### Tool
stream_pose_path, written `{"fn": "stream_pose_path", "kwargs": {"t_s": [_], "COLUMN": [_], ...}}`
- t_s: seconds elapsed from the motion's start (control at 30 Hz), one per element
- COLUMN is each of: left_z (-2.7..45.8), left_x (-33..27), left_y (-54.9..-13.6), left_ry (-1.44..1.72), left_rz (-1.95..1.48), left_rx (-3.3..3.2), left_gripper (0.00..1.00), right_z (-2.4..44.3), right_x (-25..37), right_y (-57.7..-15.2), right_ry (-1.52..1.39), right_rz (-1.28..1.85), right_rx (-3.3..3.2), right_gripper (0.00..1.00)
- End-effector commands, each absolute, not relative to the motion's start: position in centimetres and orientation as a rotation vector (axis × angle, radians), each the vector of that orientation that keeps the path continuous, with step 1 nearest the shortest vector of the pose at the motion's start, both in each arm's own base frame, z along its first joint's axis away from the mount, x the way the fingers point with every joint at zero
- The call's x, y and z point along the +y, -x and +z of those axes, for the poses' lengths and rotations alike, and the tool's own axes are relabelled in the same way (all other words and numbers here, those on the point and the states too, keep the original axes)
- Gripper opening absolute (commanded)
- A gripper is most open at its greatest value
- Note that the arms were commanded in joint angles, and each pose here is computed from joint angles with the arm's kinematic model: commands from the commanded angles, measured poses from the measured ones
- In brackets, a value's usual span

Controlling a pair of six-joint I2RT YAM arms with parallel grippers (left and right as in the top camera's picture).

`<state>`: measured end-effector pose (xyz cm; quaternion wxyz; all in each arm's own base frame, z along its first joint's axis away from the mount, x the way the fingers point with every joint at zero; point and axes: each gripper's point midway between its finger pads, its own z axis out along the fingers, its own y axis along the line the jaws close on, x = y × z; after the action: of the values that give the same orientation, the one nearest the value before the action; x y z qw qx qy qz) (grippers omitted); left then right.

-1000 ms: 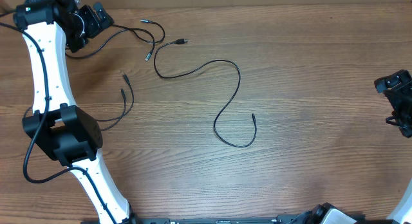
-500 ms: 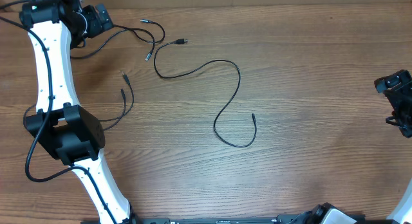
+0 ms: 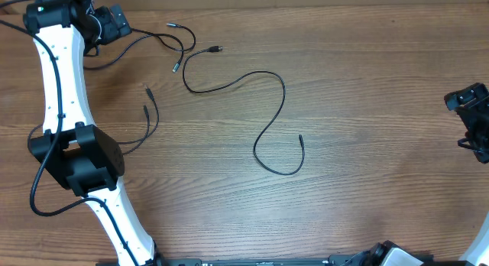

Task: Untangle cables

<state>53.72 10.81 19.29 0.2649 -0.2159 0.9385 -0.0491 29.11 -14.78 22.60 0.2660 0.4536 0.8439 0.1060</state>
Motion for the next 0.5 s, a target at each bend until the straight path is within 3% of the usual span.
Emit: {"fn": "stream_pose_path", "kwargs": {"t_s": [0.0,0.47], "left_z": [18.58,18.44], "left_x": [11.27,11.24], "left_y": [-53.5,-53.26], "left_ry": [0.566,0.57], "left_rz": [-0.085,-0.087], "left_rx": [2.562,2.573], "left_gripper": [1.0,1.0], "right_z": [23.12,23.12], "right_x": [-15.12,-15.12], "right_y": [-29.22,-29.22], "right_ry": [-1.209,-1.209], "right_rz": [0.265,0.265], "right_rx": [2.267,2.267], "right_gripper": [1.0,1.0]}}
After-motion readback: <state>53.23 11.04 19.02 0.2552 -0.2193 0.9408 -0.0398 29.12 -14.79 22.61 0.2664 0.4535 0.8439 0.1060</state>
